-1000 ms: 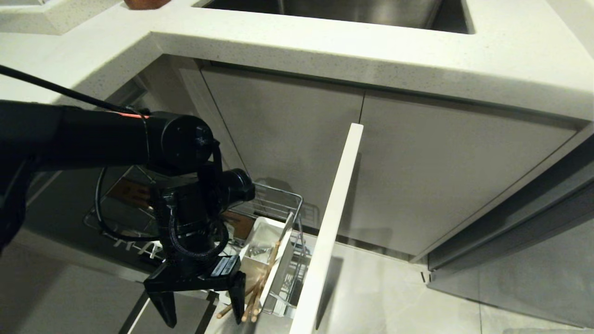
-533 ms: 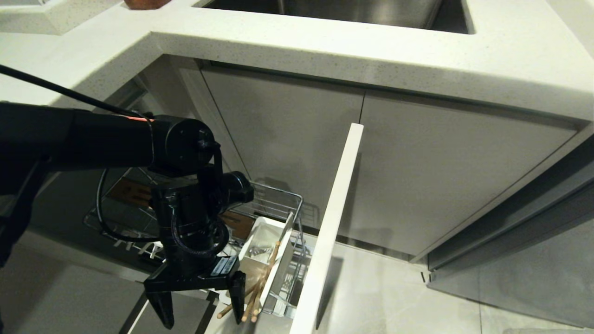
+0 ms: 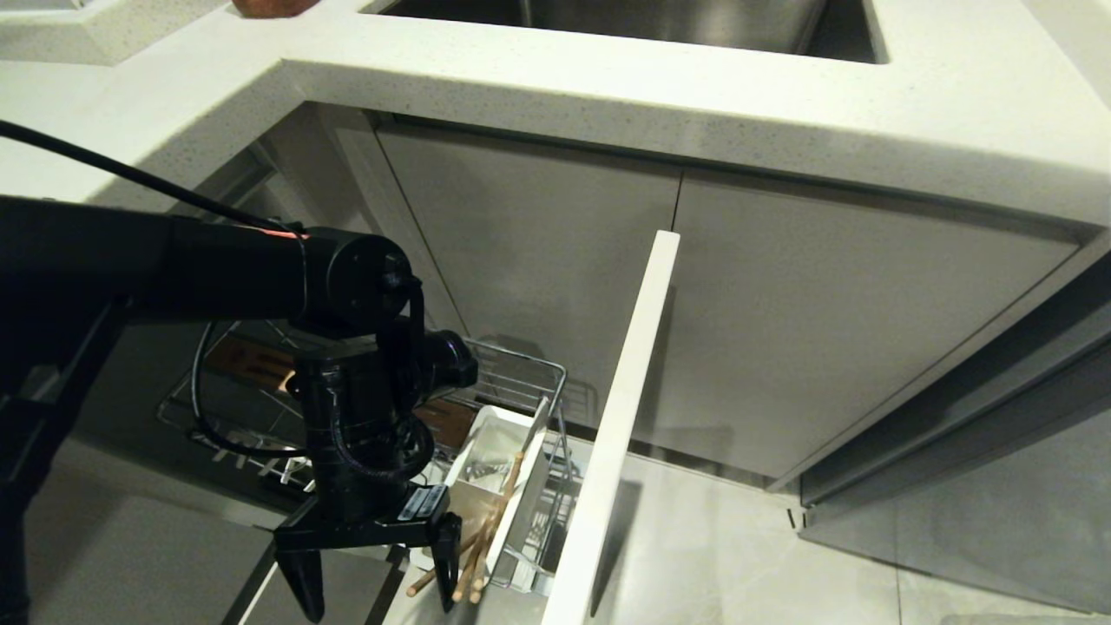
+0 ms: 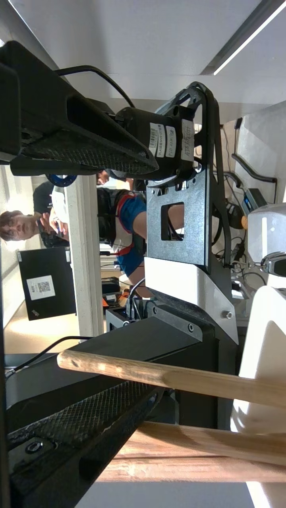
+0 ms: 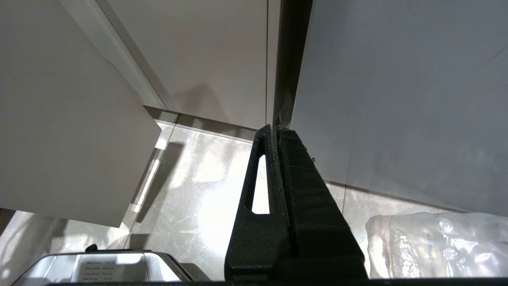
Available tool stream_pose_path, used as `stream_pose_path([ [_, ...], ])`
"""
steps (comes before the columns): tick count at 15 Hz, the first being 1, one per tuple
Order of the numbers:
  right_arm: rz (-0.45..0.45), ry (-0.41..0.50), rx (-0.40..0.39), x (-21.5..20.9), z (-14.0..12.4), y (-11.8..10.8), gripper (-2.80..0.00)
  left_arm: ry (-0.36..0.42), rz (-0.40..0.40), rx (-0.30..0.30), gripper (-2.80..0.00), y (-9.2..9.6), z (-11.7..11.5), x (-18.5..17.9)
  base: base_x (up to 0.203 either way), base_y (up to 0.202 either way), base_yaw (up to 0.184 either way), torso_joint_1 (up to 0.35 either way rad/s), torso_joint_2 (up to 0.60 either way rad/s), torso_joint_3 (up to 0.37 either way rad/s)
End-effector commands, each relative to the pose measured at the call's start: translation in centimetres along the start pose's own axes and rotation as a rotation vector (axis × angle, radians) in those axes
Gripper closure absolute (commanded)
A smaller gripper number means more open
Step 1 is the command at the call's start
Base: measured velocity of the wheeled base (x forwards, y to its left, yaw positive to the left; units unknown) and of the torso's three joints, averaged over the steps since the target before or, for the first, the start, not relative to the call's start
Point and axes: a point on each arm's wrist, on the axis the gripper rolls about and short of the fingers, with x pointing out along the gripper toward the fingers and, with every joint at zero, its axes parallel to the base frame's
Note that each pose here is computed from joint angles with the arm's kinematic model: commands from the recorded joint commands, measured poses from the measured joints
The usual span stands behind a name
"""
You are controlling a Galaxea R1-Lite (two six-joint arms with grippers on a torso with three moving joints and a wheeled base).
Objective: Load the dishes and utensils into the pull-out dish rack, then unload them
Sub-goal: Take the chopsticks out of the cupboard
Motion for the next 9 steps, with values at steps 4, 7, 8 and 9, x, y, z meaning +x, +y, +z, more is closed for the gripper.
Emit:
stream_pose_path([
  [4, 0.001, 0.002, 0.0, 0.01, -0.05, 0.0, 0.0, 0.013, 0.003, -0.007, 0.0, -0.05, -0.06, 0.07, 0.0, 0.0, 0.0, 0.0, 0.0, 0.0],
  [7, 0.001, 0.002, 0.0, 0.01, -0.05, 0.0, 0.0, 0.01, 0.001, -0.011, 0.0, 0.06, -0.14, -0.05, 0.0, 0.0, 0.0, 0.0, 0.0, 0.0],
  [8, 0.001, 0.002, 0.001, 0.02, -0.07, 0.0, 0.0, 0.012, 0.0, -0.011, 0.0, 0.1, -0.26, -0.12, 0.0, 0.0, 0.0, 0.0, 0.0, 0.0],
  [9, 0.001, 0.003, 0.0, 0.02, -0.07, 0.0, 0.0, 0.018, 0.003, -0.014, 0.0, 0.12, -0.27, -0.09, 0.0, 0.0, 0.0, 0.0, 0.0, 0.0],
])
